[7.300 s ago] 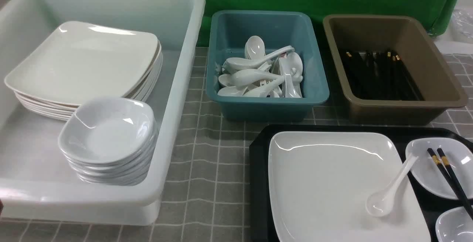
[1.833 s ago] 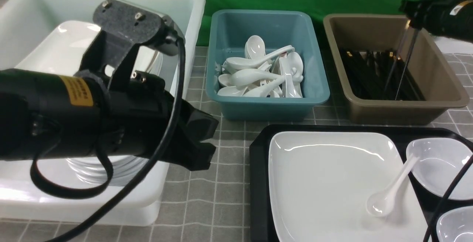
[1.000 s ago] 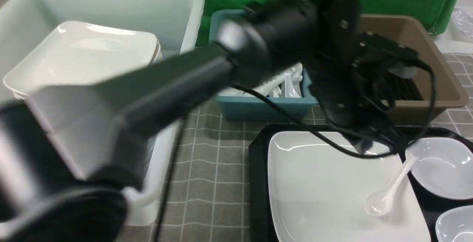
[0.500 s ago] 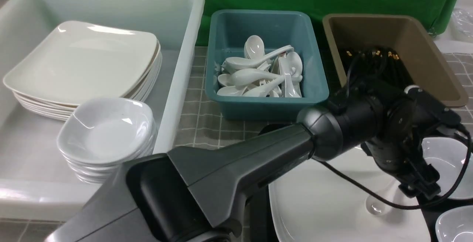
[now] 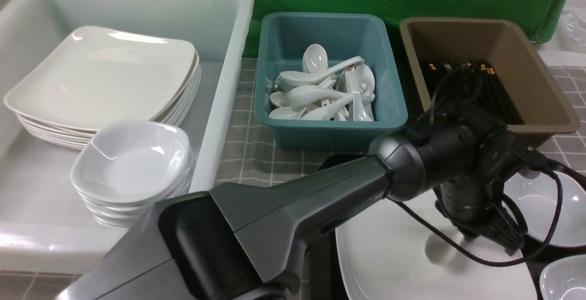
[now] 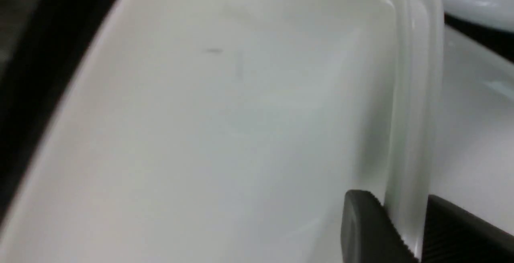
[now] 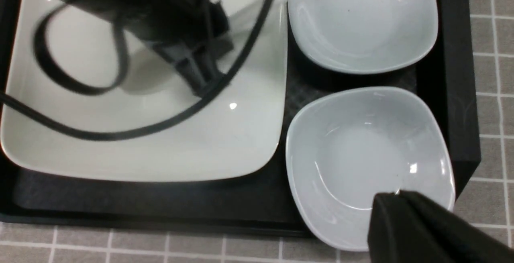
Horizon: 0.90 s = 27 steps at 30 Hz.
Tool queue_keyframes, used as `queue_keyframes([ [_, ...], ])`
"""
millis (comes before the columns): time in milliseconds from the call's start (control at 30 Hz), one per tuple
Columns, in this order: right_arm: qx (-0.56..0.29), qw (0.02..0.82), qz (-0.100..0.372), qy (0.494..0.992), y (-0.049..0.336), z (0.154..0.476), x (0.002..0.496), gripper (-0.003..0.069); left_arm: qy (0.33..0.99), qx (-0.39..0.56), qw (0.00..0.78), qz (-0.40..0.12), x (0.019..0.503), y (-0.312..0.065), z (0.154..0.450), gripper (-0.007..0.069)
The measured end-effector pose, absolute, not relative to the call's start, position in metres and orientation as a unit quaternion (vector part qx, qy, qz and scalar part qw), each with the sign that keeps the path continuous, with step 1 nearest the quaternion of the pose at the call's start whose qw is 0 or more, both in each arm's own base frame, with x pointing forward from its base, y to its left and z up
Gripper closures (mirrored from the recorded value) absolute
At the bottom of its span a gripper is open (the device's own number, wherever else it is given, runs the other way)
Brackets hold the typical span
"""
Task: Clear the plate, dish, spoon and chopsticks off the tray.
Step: Use the left arm to grab a soup spoon from the plate, then use the left arm to put the soup spoon into the small storage box in the middle
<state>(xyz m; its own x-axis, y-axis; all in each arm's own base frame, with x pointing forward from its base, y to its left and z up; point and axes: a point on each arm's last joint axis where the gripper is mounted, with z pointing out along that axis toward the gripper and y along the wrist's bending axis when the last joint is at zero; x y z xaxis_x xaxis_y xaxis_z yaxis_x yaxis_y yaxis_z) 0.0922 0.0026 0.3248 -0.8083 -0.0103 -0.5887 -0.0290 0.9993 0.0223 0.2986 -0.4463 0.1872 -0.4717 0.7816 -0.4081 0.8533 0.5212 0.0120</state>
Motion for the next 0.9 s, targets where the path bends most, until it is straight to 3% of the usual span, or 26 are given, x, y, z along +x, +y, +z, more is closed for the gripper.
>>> queue_keyframes([
  [67,-0.01,0.315,0.016,0.949,0.003,0.325,0.093,0.0635,0.852,0.474,0.207,-0.083,0.301,-0.438,0.213,0.0491],
  [200,-0.009,0.326,0.021,0.945,0.004,0.327,0.095,0.0635,0.843,0.421,0.311,-0.119,0.317,-0.41,0.299,0.0491],
  [333,-0.006,0.337,0.044,0.941,0.008,0.328,0.096,0.0635,0.813,0.353,0.439,-0.149,0.36,-0.374,0.349,0.0491],
  [467,0.0,0.348,0.083,0.934,0.013,0.331,0.098,0.0635,0.805,0.296,0.491,-0.149,0.41,-0.342,0.342,0.0491],
  [633,0.004,0.349,0.116,0.93,0.019,0.332,0.098,0.0634,0.842,0.237,0.464,-0.138,0.448,-0.314,0.305,0.048],
  [800,-0.016,0.354,0.13,0.926,0.022,0.333,0.098,0.0632,0.863,0.212,0.441,-0.124,0.461,-0.299,0.289,0.0331],
  [900,-0.019,0.357,0.132,0.925,0.023,0.334,0.098,0.0631,0.874,0.222,0.418,-0.109,0.456,-0.296,0.29,0.0168],
])
